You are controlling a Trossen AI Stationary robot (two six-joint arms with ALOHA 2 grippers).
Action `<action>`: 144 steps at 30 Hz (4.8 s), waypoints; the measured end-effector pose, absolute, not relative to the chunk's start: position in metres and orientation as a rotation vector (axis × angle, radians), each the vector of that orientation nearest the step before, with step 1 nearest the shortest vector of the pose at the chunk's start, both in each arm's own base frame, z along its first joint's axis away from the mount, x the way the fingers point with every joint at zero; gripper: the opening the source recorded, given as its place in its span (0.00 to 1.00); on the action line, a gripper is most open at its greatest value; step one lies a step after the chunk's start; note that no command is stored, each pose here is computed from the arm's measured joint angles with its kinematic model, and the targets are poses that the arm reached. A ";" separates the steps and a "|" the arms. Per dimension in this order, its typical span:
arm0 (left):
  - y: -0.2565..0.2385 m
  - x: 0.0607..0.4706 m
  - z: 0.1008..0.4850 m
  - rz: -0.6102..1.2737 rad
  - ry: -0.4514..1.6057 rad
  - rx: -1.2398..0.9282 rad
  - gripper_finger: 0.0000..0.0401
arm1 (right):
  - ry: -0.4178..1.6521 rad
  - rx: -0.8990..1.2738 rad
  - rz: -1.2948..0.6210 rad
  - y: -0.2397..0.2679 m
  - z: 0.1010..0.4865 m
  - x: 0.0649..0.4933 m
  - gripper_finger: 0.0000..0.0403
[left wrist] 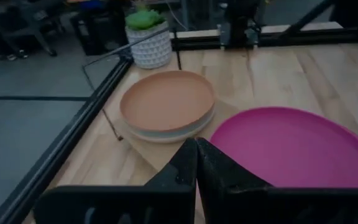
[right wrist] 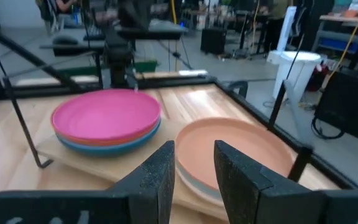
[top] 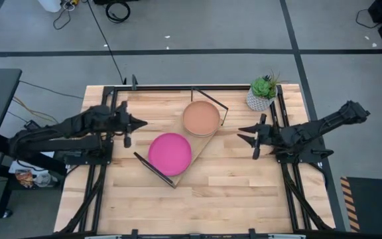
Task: Place and stack plates onto a shelf
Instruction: Return to Home Position
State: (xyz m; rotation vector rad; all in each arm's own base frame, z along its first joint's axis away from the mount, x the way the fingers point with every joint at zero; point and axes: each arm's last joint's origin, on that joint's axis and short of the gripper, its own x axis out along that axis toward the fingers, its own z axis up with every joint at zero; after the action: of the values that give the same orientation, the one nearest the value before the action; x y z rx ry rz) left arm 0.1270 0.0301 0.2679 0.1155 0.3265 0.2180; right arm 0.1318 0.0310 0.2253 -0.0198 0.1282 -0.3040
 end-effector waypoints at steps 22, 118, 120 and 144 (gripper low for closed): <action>0.000 0.105 0.199 0.420 0.139 0.205 0.03 | 0.064 -0.009 -0.385 0.012 0.215 0.089 0.29; -0.028 0.100 0.181 0.321 0.016 0.142 0.05 | -0.026 0.146 -0.346 0.014 0.173 0.091 0.29; -0.028 0.100 0.181 0.321 0.016 0.142 0.05 | -0.026 0.146 -0.346 0.014 0.173 0.091 0.29; -0.028 0.100 0.181 0.321 0.016 0.142 0.05 | -0.026 0.146 -0.346 0.014 0.173 0.091 0.29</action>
State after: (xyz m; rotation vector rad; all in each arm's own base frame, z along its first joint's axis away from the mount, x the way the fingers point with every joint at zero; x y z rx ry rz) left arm 0.0999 -0.0277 0.1815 0.1418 0.0163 0.3207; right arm 0.0907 0.0139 0.1729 0.1458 -0.0265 -0.3461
